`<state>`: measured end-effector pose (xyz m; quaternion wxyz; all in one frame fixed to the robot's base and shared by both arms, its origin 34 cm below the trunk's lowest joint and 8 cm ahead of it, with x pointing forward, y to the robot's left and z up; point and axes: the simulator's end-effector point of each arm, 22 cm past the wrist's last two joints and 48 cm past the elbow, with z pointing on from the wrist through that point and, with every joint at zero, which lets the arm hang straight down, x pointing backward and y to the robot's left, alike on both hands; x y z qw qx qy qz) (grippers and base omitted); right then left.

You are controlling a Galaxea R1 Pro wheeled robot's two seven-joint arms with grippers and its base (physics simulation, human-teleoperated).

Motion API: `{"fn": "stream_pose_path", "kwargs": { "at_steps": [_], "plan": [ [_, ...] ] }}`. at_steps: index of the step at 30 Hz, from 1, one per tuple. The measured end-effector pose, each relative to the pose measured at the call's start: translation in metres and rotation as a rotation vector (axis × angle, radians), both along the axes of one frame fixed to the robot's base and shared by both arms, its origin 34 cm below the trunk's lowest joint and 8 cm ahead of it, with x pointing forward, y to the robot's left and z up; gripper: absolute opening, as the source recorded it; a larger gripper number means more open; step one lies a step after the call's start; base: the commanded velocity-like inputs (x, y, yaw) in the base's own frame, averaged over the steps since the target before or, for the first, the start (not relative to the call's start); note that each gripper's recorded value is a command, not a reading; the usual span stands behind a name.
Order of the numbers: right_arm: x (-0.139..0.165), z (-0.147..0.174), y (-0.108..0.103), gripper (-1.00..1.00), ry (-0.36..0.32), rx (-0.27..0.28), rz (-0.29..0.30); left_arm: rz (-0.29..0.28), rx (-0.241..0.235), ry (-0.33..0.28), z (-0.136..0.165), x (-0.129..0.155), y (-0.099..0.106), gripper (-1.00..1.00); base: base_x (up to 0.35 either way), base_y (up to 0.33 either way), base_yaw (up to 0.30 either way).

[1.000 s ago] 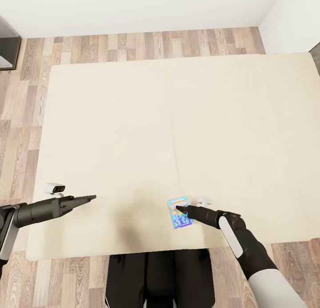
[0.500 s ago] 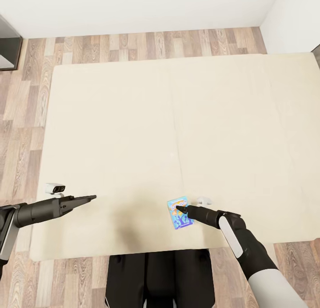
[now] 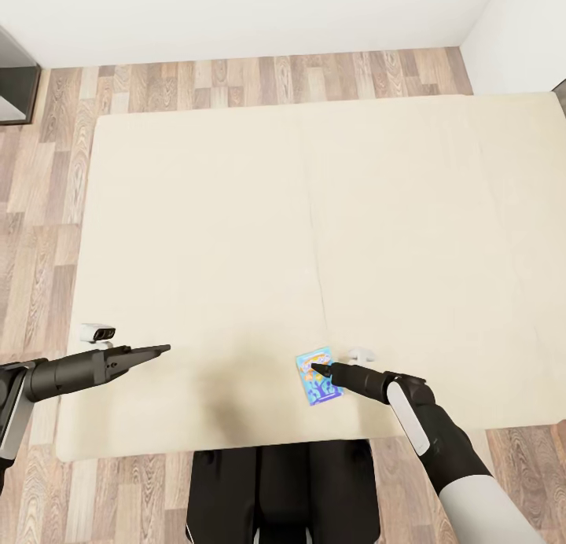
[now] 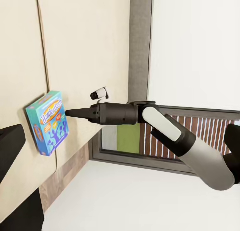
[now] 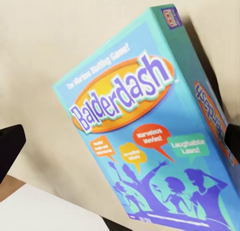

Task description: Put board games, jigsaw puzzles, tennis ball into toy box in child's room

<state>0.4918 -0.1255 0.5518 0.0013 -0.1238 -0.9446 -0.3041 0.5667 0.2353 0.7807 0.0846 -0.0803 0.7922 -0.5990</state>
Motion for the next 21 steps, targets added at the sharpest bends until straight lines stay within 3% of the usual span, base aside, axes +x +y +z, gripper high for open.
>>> {"fn": "stream_pose_path", "kwargs": {
  "at_steps": [21],
  "plan": [
    [0.0001,0.0002,0.0004,1.00,0.000,0.001,0.000,0.001,0.001,-0.001,0.0001,0.0003,0.0004,1.00,-0.017,0.012,0.000]
  ]
}}
